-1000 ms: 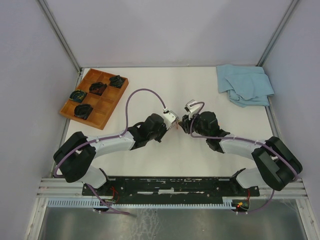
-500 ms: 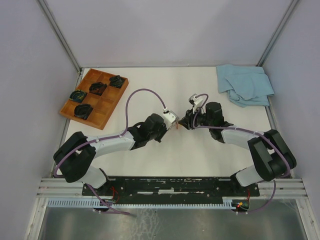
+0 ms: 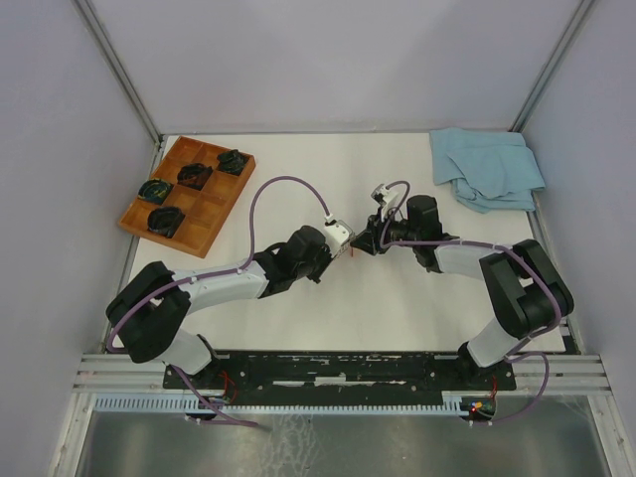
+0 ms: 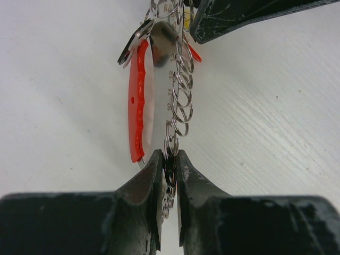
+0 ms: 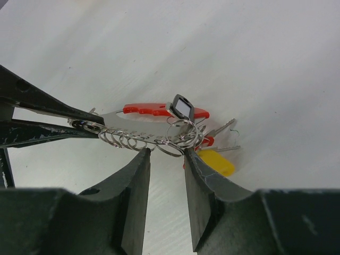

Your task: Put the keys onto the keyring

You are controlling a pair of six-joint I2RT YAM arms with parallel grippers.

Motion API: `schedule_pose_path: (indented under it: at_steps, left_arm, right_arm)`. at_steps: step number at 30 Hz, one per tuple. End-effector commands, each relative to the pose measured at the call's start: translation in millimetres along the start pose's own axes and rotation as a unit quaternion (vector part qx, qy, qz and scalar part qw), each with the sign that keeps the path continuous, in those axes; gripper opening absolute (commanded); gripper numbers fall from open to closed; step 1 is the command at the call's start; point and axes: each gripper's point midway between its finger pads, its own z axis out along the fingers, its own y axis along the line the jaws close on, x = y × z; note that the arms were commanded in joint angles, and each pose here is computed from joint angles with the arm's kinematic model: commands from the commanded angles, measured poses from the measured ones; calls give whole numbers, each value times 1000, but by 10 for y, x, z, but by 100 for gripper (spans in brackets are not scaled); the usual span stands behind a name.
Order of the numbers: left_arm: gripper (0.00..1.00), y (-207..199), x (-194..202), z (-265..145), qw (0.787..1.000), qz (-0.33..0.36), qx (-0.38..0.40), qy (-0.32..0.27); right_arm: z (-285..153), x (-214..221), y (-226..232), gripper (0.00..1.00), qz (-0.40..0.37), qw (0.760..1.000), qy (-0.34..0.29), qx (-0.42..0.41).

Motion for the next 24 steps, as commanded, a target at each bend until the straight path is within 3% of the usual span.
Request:
schedule_pose_path:
  at_steps: [1, 11, 24]
  left_arm:
    - [3, -97, 135, -26, 999, 4, 24, 24]
    - [3, -95, 141, -25, 999, 3, 23, 25]
    - [3, -88, 142, -29, 999, 4, 21, 26]
  right_arm:
    - [16, -301, 110, 37, -35, 998, -36, -40]
    - [-55, -331, 172, 20, -45, 997, -39, -42]
    - [-57, -332, 189, 12, -36, 998, -35, -45]
